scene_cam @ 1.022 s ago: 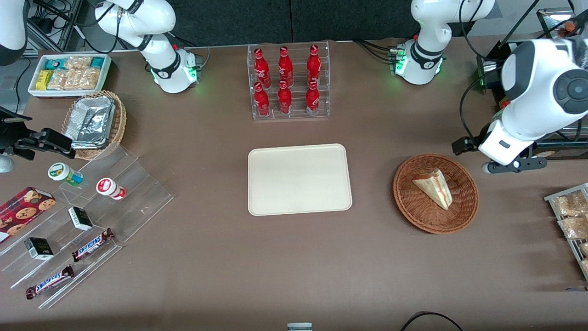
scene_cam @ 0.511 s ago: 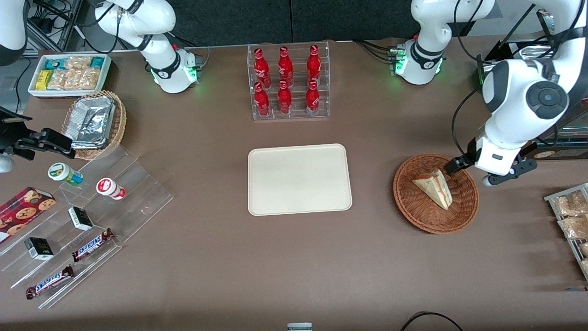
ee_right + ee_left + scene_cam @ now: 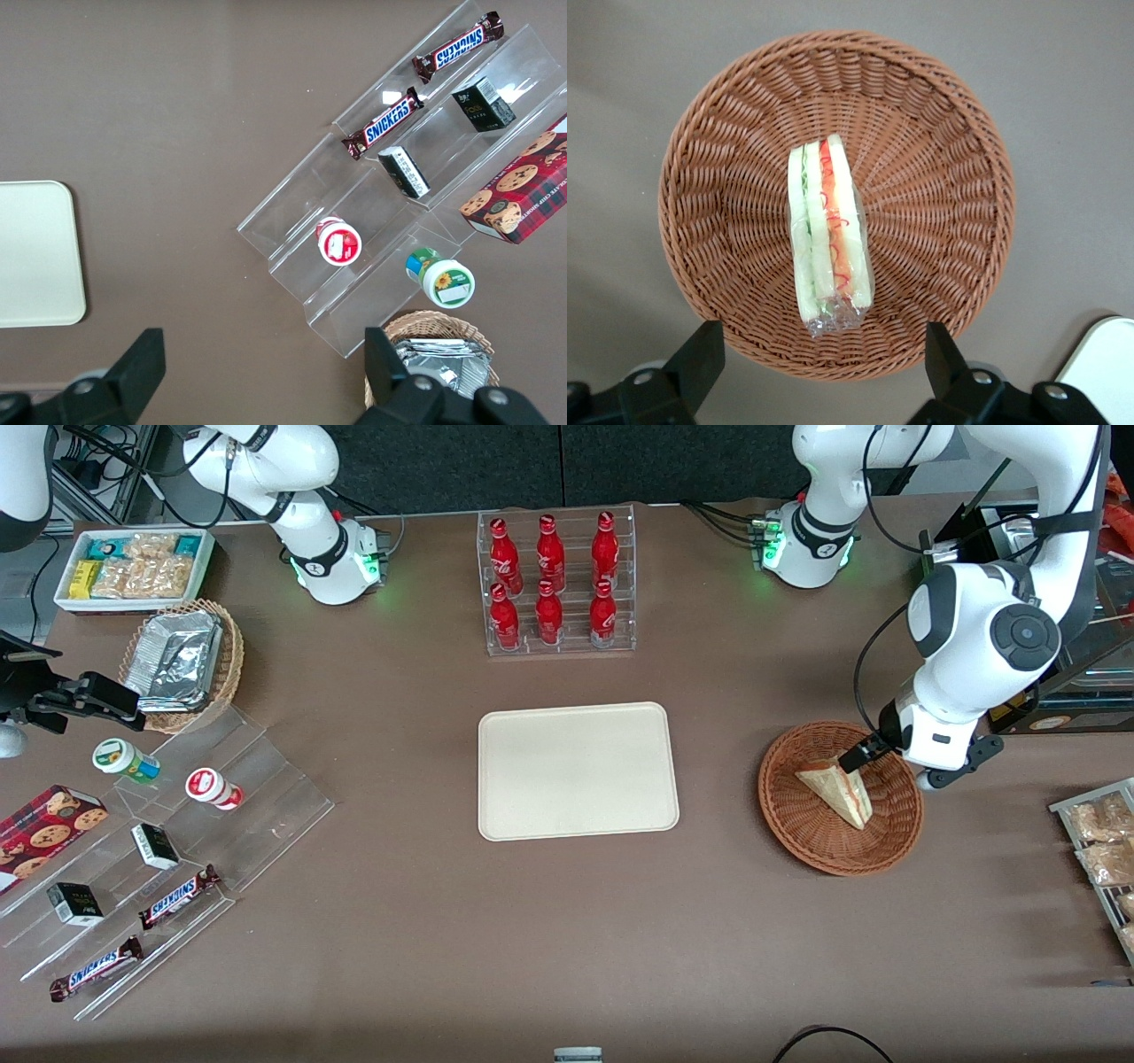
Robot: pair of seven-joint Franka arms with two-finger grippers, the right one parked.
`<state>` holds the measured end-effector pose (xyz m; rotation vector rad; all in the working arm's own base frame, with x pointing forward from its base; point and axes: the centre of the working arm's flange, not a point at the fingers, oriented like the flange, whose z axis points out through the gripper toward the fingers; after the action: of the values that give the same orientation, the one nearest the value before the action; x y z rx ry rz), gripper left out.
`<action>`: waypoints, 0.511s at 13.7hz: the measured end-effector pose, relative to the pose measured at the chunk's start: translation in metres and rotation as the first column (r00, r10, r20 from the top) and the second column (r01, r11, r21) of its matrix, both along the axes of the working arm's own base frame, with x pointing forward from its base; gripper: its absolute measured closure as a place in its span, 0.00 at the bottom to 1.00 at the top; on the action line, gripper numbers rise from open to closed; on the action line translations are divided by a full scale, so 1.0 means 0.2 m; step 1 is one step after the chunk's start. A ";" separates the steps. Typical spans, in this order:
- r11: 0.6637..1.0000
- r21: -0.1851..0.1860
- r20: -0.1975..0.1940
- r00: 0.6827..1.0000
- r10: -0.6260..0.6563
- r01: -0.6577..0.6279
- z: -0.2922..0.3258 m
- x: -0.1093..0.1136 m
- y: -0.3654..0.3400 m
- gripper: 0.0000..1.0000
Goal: Place sandwich from basket to tray
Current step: 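Lower the open left gripper around the sandwich standing in the basket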
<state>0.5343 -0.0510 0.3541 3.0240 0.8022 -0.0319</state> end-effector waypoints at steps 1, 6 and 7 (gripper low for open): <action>1.000 0.000 -0.012 1.000 0.001 -0.001 -0.03 0.00 0.00 0.00; 1.000 -0.004 -0.029 1.000 0.006 -0.006 -0.22 0.03 0.00 0.00; 1.000 -0.007 -0.029 1.000 0.011 -0.011 -0.25 0.03 0.00 0.00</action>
<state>0.5409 -0.0505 0.3036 3.0194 0.8194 -0.0783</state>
